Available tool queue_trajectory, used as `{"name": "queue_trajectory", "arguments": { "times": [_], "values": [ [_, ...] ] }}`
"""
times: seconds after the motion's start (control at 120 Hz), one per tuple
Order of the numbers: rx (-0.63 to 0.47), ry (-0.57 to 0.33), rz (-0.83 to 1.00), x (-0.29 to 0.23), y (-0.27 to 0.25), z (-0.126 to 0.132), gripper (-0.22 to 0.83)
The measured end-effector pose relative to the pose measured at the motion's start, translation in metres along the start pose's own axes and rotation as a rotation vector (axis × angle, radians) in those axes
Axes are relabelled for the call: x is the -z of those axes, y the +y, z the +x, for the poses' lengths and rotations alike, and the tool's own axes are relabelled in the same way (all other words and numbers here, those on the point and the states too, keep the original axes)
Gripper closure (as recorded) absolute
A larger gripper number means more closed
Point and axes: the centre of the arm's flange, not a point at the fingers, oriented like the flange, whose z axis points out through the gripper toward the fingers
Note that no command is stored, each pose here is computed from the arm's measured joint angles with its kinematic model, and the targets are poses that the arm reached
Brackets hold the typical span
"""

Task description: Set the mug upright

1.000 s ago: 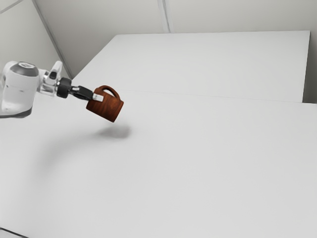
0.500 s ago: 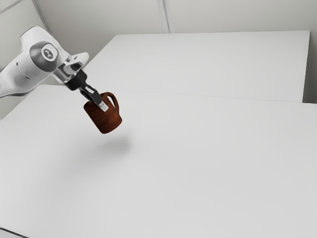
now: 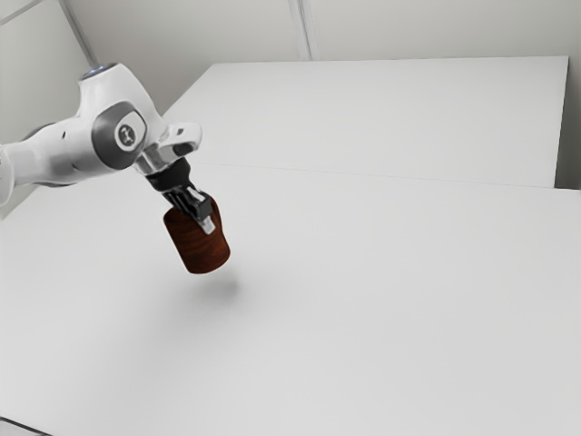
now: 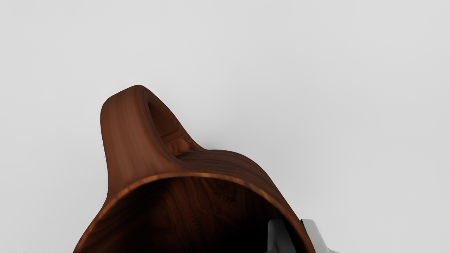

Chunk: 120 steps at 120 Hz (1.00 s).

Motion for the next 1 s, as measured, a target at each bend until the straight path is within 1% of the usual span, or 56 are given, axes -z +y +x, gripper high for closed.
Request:
{"name": "queue_trajectory", "arguments": {
  "times": [0.142,0.3,0.5,0.633,0.758,1.0],
  "values": [
    [0.05,-0.003,0.031,-0.026,0.013,-0.006,0.79],
    [0.078,0.031,0.079,-0.046,0.026,-0.007,0.79],
    [0.119,0.088,0.116,-0.059,0.034,-0.007,0.79],
    [0.147,0.111,0.126,-0.065,0.037,-0.008,0.79],
    [0.166,0.124,0.129,-0.07,0.041,-0.008,0.79],
    [0.212,0.12,0.125,-0.082,0.039,-0.01,0.79]
  ]
}}
